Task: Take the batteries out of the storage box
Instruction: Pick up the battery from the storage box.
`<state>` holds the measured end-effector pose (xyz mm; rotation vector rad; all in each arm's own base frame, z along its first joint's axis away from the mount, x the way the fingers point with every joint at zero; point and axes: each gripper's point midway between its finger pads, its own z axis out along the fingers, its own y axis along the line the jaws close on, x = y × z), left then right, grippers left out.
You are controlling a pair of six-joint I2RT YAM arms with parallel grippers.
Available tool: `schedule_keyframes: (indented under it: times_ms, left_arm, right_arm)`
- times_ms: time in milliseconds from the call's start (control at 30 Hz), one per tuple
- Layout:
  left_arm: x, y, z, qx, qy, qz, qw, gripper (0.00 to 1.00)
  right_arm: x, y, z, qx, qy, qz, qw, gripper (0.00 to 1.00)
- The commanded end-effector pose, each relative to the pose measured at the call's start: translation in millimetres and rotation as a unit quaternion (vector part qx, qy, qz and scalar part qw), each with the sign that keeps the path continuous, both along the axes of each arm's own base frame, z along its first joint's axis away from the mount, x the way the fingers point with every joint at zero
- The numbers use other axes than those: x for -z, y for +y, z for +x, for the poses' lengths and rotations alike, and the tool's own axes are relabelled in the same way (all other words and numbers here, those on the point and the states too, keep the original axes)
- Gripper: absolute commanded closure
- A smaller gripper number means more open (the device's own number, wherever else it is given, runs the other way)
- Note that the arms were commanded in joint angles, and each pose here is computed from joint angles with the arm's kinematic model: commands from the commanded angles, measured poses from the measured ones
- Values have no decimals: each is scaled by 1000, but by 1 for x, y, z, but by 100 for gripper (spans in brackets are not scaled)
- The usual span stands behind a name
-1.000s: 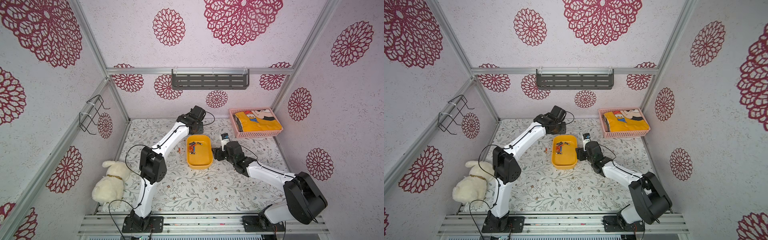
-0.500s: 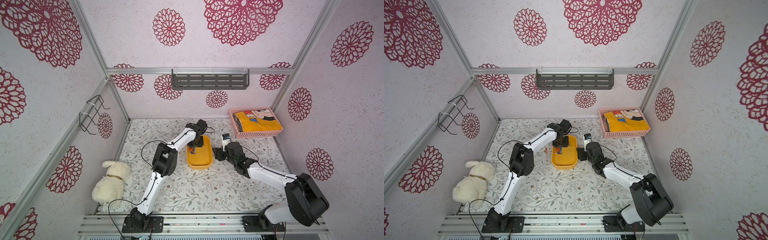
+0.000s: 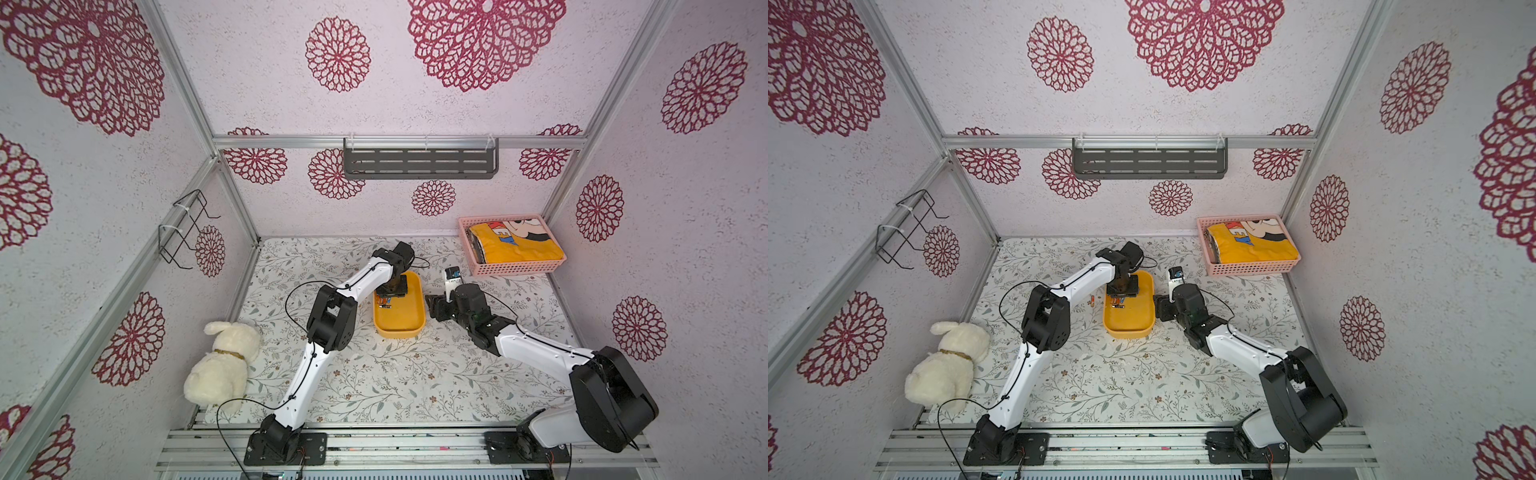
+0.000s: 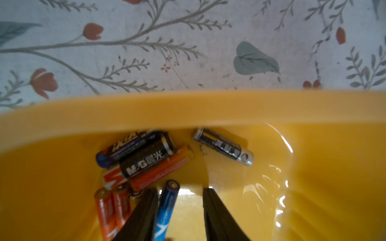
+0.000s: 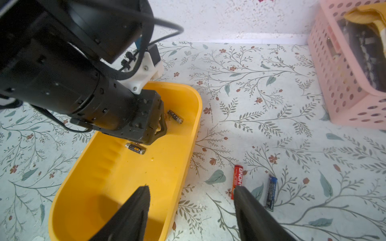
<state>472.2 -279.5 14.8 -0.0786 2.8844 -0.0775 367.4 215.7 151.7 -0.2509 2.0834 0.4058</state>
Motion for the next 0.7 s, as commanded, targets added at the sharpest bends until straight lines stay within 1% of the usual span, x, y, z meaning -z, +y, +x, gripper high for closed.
schedule_keyframes:
  times_ms: [0, 200, 267, 333, 433, 467, 567, 667]
  left_arm:
    - [22, 3, -2, -3, 17, 6, 1000, 63]
    - [28, 4, -3, -1, 22, 10, 1000, 76]
    - [29, 4, -3, 0, 23, 11, 1000, 83]
    - [31, 4, -4, 1, 24, 11, 1000, 84]
    - [30, 3, -4, 2, 26, 8, 1000, 93]
    - [28, 2, -4, 1, 24, 7, 1000, 93]
    - [20, 0, -1, 2, 16, 0, 1000, 99]
    - [9, -3, 1, 3, 7, -9, 1000, 100]
  right_arm:
    - [-15, -5, 3, 11, -23, 10, 1000, 30]
    - [-18, -8, 4, 16, -27, 8, 999, 30]
    - [-19, -10, 4, 19, -29, 8, 999, 29]
    - [-20, -10, 5, 19, -31, 7, 999, 29]
    - [-23, -12, 5, 22, -34, 8, 999, 29]
    - [-24, -12, 5, 23, -35, 8, 999, 29]
    - [-25, -13, 5, 24, -37, 8, 999, 28]
    - [-26, -14, 5, 25, -36, 7, 999, 29]
